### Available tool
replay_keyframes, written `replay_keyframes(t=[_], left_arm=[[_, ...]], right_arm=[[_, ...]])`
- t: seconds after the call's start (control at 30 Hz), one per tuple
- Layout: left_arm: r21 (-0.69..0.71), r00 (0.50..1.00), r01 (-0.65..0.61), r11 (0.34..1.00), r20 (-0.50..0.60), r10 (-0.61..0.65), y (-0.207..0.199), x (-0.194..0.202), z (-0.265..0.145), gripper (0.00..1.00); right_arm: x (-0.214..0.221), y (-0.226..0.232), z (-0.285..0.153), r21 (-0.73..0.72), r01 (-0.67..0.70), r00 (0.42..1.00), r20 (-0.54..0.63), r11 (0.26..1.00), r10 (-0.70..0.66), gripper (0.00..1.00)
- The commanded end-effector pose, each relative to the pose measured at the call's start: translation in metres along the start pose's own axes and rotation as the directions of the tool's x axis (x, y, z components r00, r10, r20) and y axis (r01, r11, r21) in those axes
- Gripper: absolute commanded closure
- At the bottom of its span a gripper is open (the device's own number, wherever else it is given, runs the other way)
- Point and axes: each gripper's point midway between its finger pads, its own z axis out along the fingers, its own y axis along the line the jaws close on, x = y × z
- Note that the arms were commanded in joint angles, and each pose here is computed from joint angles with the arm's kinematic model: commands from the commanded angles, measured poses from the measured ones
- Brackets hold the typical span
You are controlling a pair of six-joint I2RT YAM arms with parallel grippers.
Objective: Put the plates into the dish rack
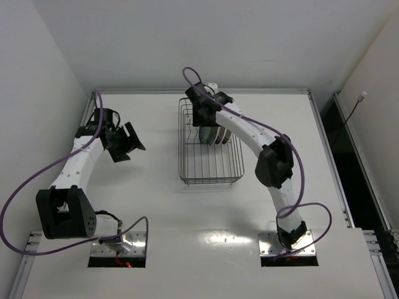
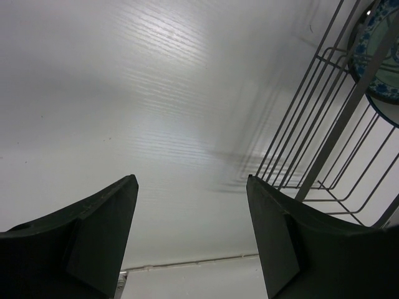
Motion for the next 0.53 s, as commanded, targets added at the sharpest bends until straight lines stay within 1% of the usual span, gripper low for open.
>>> replay_keyframes(t=[0.0,0.03,0.1,0.13,0.17,0.2,0.23,0.27,0.3,0.33,0.37,0.4,0.43,0.47,0.5], left_arm=[[0.026,0.999,-0.016,1.000,0.039,0.015,-0.007,-0.015,-0.009,0.32],[0.030,0.999,-0.019,0.999,0.047,0.017,-0.008,-0.017,-0.009,0.32],[0.047,0.997,-0.046,0.998,0.062,0.043,-0.011,-0.021,-0.008,0.32],[0.059,0.997,-0.050,0.997,0.066,0.046,-0.014,-0.022,-0.009,0.32],[0.059,0.996,-0.063,0.996,0.067,0.059,-0.013,-0.024,-0.006,0.32],[0.064,0.995,-0.068,0.996,0.079,0.062,-0.015,-0.027,-0.006,0.32],[0.069,0.994,-0.071,0.995,0.089,0.065,-0.016,-0.029,-0.005,0.32],[0.064,0.994,-0.077,0.995,0.081,0.072,-0.013,-0.026,-0.003,0.32],[0.064,0.994,-0.077,0.995,0.081,0.072,-0.013,-0.026,-0.003,0.32],[0.064,0.994,-0.077,0.995,0.081,0.072,-0.012,-0.026,-0.001,0.32],[0.061,0.994,-0.071,0.996,0.093,0.065,-0.013,-0.027,-0.004,0.32],[0.061,0.994,-0.058,0.996,0.091,0.052,-0.012,-0.026,-0.002,0.32],[0.059,0.995,-0.057,0.997,0.087,0.051,-0.009,-0.023,0.002,0.32],[0.076,0.995,-0.051,0.996,0.089,0.044,-0.012,-0.022,0.002,0.32],[0.092,0.995,-0.055,0.994,0.090,0.047,-0.013,-0.020,0.001,0.32]], right_arm=[[-0.062,-0.026,-0.096,-0.095,-0.038,0.989,0.141,0.995,0.052,0.41],[-0.065,-0.030,-0.107,-0.105,-0.046,0.986,0.155,0.993,0.062,0.41],[-0.059,-0.043,-0.122,-0.094,-0.030,0.989,0.143,0.995,0.043,0.34],[-0.065,-0.047,-0.146,-0.124,-0.040,0.982,0.177,0.991,0.062,0.33],[-0.058,-0.055,-0.151,-0.114,-0.020,0.985,0.168,0.993,0.039,0.29],[-0.053,-0.065,-0.166,-0.136,-0.009,0.984,0.177,0.991,0.034,0.27],[-0.058,-0.068,-0.183,-0.170,-0.021,0.978,0.201,0.985,0.055,0.25],[-0.042,-0.076,-0.177,-0.164,-0.004,0.985,0.171,0.986,0.032,0.25],[-0.035,-0.082,-0.181,-0.187,-0.009,0.986,0.161,0.982,0.040,0.19],[-0.031,-0.093,-0.203,-0.225,-0.019,0.980,0.187,0.974,0.062,0.17],[-0.009,-0.102,-0.190,-0.211,-0.014,0.989,0.144,0.977,0.046,0.17],[0.003,-0.107,-0.191,-0.217,-0.010,0.991,0.129,0.976,0.038,0.16],[0.026,-0.120,-0.180,-0.185,-0.004,0.996,0.087,0.983,0.021,0.16],[0.030,-0.132,-0.191,-0.183,-0.023,0.993,0.112,0.983,0.044,0.16],[0.037,-0.142,-0.190,-0.161,-0.039,0.992,0.110,0.986,0.057,0.16]])
